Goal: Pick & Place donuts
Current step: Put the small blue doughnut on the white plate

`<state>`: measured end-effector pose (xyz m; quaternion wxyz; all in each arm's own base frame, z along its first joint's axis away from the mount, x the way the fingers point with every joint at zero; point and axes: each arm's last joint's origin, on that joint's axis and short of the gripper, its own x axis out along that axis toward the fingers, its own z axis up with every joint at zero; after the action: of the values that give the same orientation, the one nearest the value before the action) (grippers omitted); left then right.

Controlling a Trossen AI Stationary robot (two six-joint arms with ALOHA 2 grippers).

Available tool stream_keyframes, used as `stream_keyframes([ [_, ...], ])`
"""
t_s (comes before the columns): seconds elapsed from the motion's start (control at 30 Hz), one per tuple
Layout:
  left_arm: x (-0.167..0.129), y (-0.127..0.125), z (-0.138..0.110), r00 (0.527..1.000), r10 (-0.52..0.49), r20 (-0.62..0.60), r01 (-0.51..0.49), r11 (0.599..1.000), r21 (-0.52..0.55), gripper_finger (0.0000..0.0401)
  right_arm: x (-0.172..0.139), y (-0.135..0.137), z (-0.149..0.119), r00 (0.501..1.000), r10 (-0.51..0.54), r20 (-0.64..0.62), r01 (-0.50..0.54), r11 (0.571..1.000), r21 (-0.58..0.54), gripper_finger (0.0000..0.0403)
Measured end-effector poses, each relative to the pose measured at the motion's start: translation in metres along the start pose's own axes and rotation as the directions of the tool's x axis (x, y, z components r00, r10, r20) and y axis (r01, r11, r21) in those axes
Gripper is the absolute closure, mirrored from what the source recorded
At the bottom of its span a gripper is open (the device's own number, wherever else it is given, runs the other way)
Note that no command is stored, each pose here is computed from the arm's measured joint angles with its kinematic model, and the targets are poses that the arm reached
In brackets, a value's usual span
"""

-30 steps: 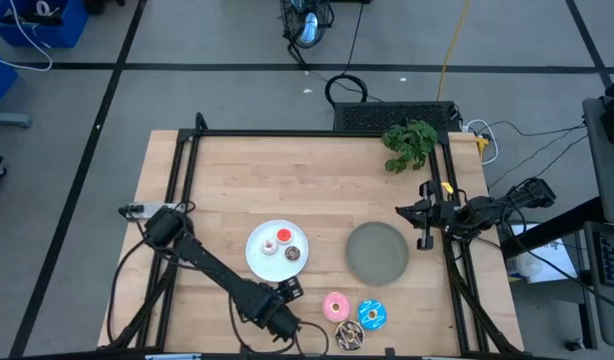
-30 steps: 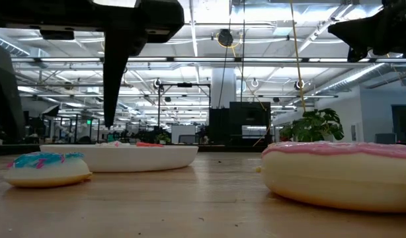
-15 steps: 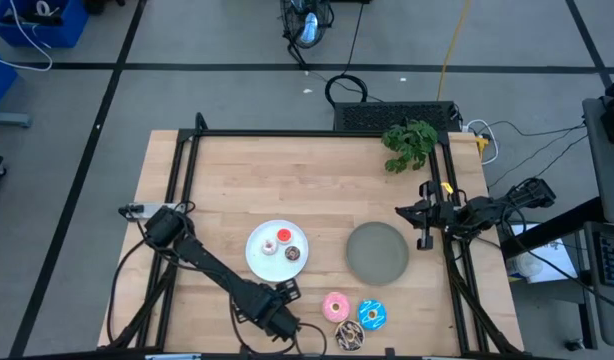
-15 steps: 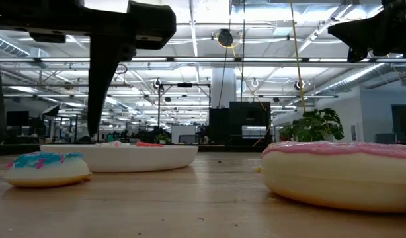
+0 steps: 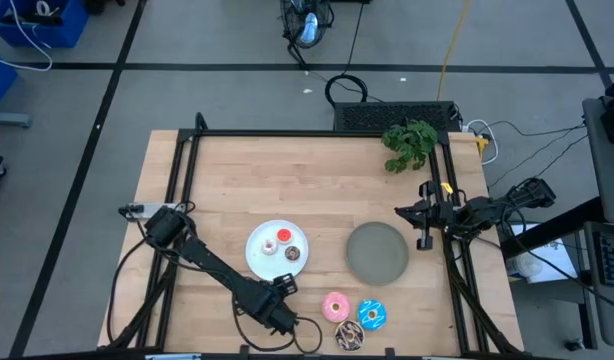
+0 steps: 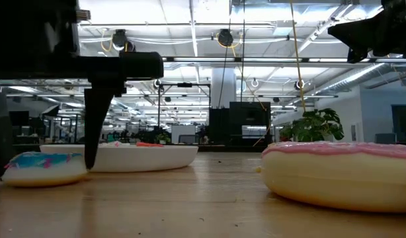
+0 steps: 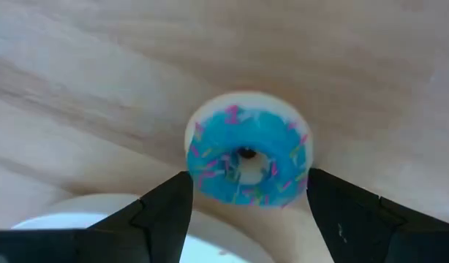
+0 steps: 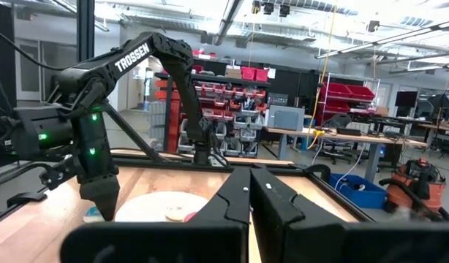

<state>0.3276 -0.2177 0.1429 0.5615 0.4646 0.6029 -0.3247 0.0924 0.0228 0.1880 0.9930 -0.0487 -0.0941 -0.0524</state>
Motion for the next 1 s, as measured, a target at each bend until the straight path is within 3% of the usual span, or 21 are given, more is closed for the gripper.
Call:
stream_keyframes([
  [0.3,-0.005,0.006,0.009,0.994,0.081,0.067,-0.082,0.996,0.016,0.0132,0.000,0.000,0.000,1.000,0.000,-0.001,0.000,1.000,-0.005,0.0403],
  [0.67,-0.007,0.007,0.013,0.986,-0.007,0.169,0.008,1.000,-0.004,0.0132,0.000,0.000,0.000,1.000,0.000,-0.001,0.000,1.000,-0.007,0.0403],
  [1.0,-0.005,0.016,0.010,0.978,-0.023,0.205,0.037,0.997,-0.061,0.0132,0.000,0.000,0.000,1.000,0.000,-0.001,0.000,1.000,-0.008,0.0403],
])
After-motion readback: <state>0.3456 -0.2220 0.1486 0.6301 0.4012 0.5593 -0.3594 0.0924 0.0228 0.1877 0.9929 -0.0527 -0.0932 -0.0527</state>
